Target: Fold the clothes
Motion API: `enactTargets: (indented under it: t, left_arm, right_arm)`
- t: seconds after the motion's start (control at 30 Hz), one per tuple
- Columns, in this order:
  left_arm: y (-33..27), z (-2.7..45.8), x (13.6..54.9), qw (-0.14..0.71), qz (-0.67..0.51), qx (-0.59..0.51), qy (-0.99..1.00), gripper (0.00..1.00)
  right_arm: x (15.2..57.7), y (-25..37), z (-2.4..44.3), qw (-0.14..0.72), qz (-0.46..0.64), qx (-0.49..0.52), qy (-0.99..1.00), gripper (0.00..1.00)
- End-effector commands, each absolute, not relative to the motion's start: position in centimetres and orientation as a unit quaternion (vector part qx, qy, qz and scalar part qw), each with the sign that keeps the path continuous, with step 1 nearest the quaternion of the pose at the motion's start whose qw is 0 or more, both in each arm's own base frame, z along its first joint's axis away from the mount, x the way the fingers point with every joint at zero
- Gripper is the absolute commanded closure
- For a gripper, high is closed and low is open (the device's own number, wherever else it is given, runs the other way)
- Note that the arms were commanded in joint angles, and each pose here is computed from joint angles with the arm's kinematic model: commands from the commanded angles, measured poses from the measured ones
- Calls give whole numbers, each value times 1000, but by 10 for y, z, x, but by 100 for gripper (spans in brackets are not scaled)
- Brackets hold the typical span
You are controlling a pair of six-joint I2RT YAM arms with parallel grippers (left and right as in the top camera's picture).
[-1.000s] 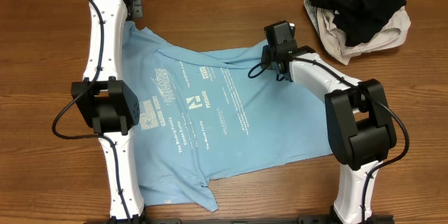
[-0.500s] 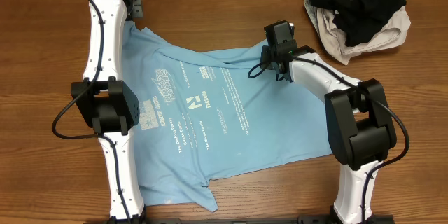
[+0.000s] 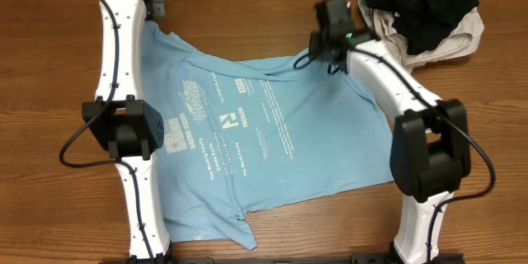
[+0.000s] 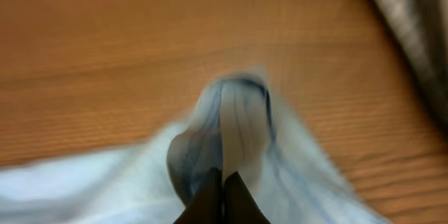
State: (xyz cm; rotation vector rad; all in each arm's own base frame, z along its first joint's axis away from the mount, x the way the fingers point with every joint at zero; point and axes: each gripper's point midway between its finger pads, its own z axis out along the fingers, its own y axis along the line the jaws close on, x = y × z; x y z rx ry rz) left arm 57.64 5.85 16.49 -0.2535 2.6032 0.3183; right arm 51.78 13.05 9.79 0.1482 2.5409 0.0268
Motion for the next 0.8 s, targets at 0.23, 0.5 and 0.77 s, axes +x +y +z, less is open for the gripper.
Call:
enactTargets:
  t: [0.23, 0.5, 0.77]
  left_arm:
    - [48, 296, 518, 319, 80, -97, 939, 96]
    - [64, 274, 462, 211, 89, -120, 966, 96]
    - [68, 238, 454, 150, 51, -136, 978, 96]
  right_arm:
    - [516, 91, 195, 304, 40, 72, 949, 96]
    - [472, 54, 201, 221, 74, 94, 968, 96]
    - [439, 40, 182, 141, 111, 84, 980, 96]
